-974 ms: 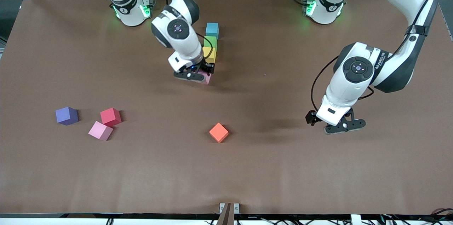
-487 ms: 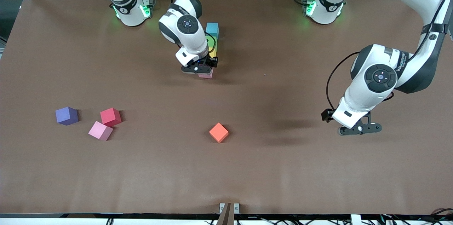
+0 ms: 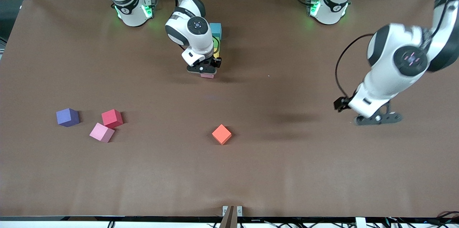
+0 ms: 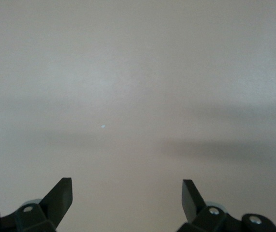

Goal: Arrange blocks into number 1
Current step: 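Set the lavender cube beside the yellow cube and open the right gripper, then raise the right gripper away from the cube column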

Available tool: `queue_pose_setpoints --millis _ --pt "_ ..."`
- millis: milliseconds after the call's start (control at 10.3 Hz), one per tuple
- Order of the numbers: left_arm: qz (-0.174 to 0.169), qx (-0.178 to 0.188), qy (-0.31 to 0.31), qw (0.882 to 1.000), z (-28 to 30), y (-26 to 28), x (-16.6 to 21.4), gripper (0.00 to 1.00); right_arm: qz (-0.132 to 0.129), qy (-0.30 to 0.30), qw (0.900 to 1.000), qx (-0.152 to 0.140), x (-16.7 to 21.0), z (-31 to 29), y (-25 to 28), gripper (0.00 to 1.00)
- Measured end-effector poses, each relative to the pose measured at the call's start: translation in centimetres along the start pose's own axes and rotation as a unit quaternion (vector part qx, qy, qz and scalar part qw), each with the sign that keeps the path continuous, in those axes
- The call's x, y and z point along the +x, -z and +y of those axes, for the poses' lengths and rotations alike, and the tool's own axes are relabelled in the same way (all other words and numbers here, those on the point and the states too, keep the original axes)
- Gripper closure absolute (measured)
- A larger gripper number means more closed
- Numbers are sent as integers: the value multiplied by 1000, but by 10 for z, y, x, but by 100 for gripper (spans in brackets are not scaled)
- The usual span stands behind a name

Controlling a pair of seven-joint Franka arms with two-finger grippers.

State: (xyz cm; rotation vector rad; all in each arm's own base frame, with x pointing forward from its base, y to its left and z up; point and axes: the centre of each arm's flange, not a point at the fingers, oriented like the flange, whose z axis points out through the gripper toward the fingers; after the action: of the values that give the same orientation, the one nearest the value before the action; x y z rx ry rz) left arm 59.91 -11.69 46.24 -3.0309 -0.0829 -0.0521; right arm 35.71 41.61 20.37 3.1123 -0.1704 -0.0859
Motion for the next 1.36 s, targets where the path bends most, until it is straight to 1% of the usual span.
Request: queue_pose_setpoints --millis 97,195,390,487,584,682,779,876,974,1071,1266,1363 --pt "2 -10 11 1000 -6 31 -13 0 -3 0 1000 -1 -1 0 -3 41" --pt "2 -19 7 1000 -14 58 -25 0 -4 0 1000 -2 -1 0 -5 41" --pt "-9 -24 -23 999 -37 95 -42 0 -5 1 1000 -2 -2 0 -6 41" --pt "-13 -24 -30 999 -44 110 -44 0 -5 1 1000 -2 -3 -1 -6 41" --pt "-10 -27 -31 999 -51 125 -43 0 -5 1 1000 -1 -3 -1 -6 33" --pt "-7 -34 -27 999 -58 139 -42 0 -5 2 1000 0 -3 -2 -6 22" --pt "-4 -40 -28 999 -65 148 -39 0 -3 3 1000 2 -3 -3 -5 8" --pt "-1 -43 -31 999 -69 153 -36 0 0 2 1000 5 -1 -5 -3 0" --pt "-1 -48 -31 998 -69 154 -34 0 6 -1 1000 13 6 -7 4 0" --pt "-2 -54 -31 998 -68 153 -33 0 21 -15 999 25 23 -6 21 0" --pt "-2 -56 -32 998 -67 154 -33 0 64 -65 994 58 80 14 75 0" --pt "-2 -56 -32 998 -67 154 -33 0 82 -91 990 66 107 32 98 0"
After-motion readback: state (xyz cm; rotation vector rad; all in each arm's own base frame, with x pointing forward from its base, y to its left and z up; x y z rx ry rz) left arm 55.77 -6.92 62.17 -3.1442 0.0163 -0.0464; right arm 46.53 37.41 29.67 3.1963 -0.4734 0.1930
